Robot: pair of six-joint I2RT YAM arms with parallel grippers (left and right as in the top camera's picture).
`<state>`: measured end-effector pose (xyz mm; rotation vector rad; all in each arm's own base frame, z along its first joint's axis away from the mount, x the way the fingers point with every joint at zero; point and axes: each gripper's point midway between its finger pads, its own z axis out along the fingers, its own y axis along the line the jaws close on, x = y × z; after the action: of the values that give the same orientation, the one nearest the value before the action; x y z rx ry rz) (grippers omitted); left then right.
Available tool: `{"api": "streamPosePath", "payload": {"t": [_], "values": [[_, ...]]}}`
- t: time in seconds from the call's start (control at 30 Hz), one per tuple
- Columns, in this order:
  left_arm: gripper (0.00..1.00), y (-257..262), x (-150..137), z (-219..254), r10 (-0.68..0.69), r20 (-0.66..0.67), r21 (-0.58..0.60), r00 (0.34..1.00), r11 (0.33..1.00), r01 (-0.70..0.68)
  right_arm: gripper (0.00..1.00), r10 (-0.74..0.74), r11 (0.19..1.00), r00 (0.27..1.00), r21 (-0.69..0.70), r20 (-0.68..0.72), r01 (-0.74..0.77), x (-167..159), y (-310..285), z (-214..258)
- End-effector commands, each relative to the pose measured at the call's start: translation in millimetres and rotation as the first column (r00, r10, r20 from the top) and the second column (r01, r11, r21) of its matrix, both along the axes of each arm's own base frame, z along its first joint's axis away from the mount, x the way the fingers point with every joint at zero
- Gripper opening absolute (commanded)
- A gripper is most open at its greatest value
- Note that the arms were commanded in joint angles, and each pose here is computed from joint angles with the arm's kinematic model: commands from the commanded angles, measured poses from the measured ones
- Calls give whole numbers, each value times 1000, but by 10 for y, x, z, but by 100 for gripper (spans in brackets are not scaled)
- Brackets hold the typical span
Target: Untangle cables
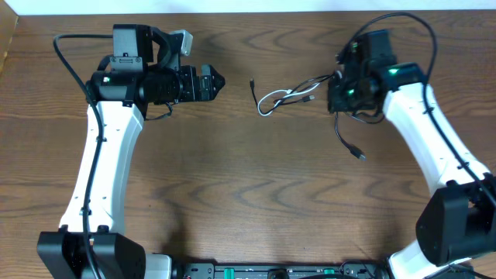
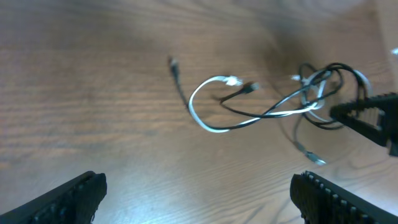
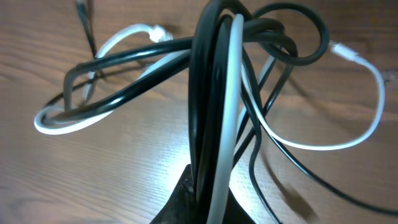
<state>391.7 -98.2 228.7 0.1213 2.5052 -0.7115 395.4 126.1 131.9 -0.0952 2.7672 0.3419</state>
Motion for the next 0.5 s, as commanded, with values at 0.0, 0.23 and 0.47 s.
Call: {"api": "streamPosePath", "payload": {"t": [0.0,0.23,0.47], "values": [[99,73,20,-3,33,0,33,999,999,-33,1,4,981,1000,-193,23,1,-32,32,-67],[100,24,7,-3,20,-1,33,1000,999,-20,30,126,964,990,-226,-65,-137,-238,554,-461],[100,-228,-58,-5,-45,0,33,999,998,45,60,176,984,984,-9,-34,-177,-136,822,-291]]}}
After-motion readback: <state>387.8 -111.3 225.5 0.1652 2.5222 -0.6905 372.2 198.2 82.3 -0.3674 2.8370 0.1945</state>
